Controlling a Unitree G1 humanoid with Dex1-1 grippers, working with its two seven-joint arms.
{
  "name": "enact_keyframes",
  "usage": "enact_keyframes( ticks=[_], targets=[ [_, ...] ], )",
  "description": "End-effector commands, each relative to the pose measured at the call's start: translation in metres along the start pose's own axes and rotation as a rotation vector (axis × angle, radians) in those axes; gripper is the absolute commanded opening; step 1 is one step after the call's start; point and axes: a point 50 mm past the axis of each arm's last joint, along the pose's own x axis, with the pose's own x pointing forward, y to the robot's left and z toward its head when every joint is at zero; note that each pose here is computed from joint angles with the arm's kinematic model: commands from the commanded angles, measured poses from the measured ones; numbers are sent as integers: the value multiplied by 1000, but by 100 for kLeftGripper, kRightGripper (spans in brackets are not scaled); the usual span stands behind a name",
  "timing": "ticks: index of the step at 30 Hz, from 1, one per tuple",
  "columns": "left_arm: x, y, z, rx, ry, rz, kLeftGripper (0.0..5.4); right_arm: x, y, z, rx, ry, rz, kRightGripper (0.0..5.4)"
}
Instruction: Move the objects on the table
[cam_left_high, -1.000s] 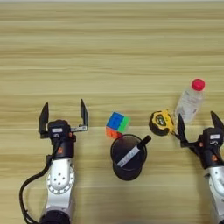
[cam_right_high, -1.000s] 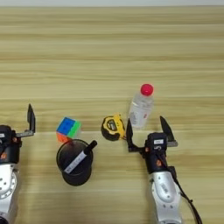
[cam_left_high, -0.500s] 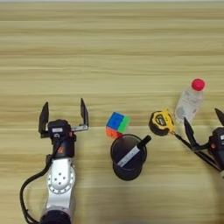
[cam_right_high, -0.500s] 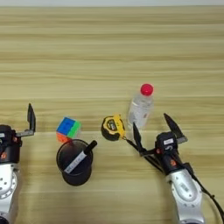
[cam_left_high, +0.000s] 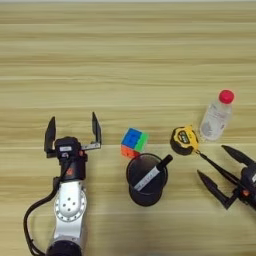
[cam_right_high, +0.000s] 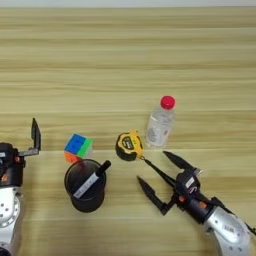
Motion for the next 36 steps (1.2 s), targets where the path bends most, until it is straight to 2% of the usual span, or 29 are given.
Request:
enact_keyframes(
  ticks=[1, 7, 16, 25, 36],
  targets=[
    [0, -2, 0, 3, 1, -3, 540, 10, 11, 3, 16, 1, 123, 537],
    [2, -1, 1, 7, -3, -2, 540, 17, 16, 2, 1, 22, 238, 537],
    [3, -1, 1, 7, -5, -5, 540, 34, 28, 3, 21, -3, 346, 537],
    [4, -1, 1, 8, -5, -7, 540, 55, 39, 0, 14, -16, 392, 537],
    [4, 1, 1, 9, -5, -5, 540, 65, 48, -6, 26, -13, 412, 537]
  ],
)
